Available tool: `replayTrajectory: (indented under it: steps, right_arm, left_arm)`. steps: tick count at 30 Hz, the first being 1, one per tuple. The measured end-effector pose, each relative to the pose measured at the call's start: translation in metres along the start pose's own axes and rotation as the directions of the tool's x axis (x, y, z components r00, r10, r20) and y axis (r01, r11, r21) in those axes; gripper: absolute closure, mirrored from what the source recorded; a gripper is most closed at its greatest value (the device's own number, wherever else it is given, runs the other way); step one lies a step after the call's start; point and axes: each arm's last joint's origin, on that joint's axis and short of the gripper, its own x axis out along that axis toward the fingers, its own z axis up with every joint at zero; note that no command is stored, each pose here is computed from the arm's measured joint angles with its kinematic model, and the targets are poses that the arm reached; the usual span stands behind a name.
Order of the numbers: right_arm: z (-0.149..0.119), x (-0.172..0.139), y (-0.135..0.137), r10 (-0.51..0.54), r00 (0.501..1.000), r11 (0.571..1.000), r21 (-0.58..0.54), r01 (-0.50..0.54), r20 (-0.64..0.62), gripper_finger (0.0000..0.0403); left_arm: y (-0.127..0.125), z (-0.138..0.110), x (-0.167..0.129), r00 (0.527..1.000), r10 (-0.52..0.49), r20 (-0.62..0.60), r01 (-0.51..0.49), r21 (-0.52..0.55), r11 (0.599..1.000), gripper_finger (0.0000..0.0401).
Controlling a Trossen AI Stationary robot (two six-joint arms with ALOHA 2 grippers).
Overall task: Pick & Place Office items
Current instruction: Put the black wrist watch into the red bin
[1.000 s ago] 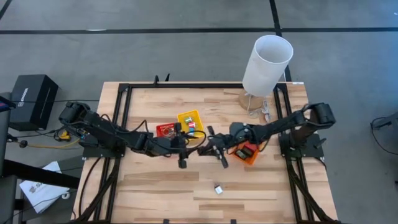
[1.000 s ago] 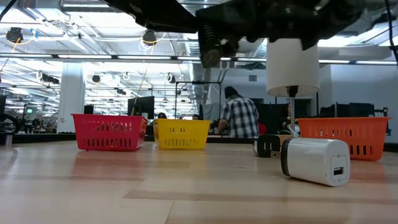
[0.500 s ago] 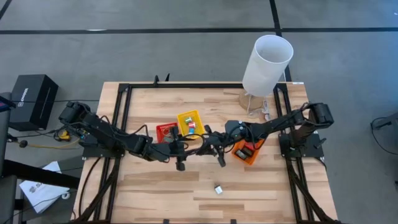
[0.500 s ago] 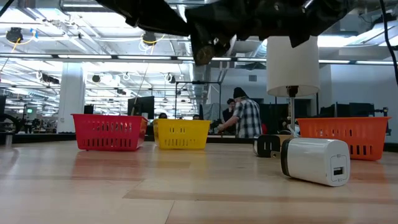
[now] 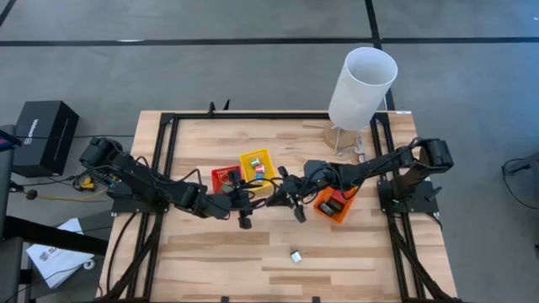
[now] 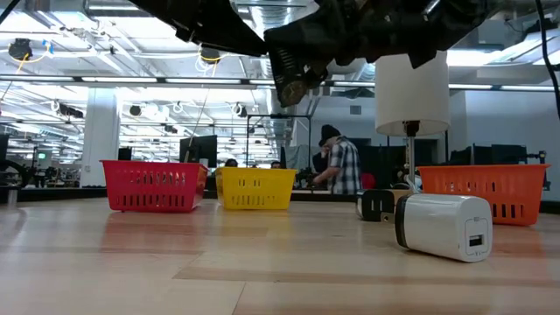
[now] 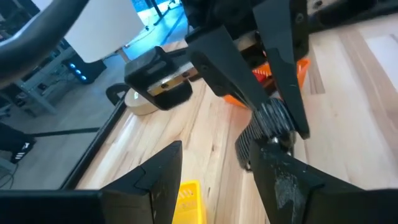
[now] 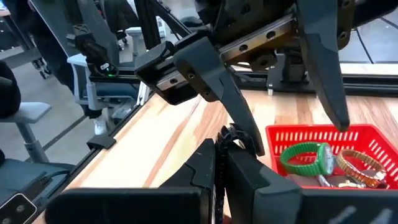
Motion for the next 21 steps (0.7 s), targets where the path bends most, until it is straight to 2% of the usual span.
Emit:
replayTrajectory:
  steps: [6, 11, 17, 21]
  right_arm:
    - [-0.002, -0.001, -0.004, -0.014, 1.0, 1.0, 0.009, 0.015, -0.022, 0.0386]
    - [-0.002, -0.002, -0.008, -0.026, 0.999, 1.0, 0.012, 0.027, -0.021, 0.0386]
    - [0.005, -0.001, -0.003, -0.009, 0.999, 1.0, -0.012, 0.01, 0.052, 0.0386]
    - [0.008, 0.0, 0.001, 0.004, 0.997, 1.0, -0.023, -0.003, 0.078, 0.0387]
  left_arm:
    - [-0.001, -0.008, -0.001, 0.998, -0.009, -0.07, 0.011, 0.018, 1.0, 0.0217]
    - [0.0, -0.009, 0.0, 0.997, -0.012, -0.073, 0.013, 0.01, 1.0, 0.0217]
    - [0.01, -0.009, 0.008, 0.997, 0.017, -0.081, -0.023, -0.067, 0.997, 0.0217]
    - [0.011, -0.009, 0.011, 0.997, -0.032, -0.074, 0.025, -0.094, 0.995, 0.022]
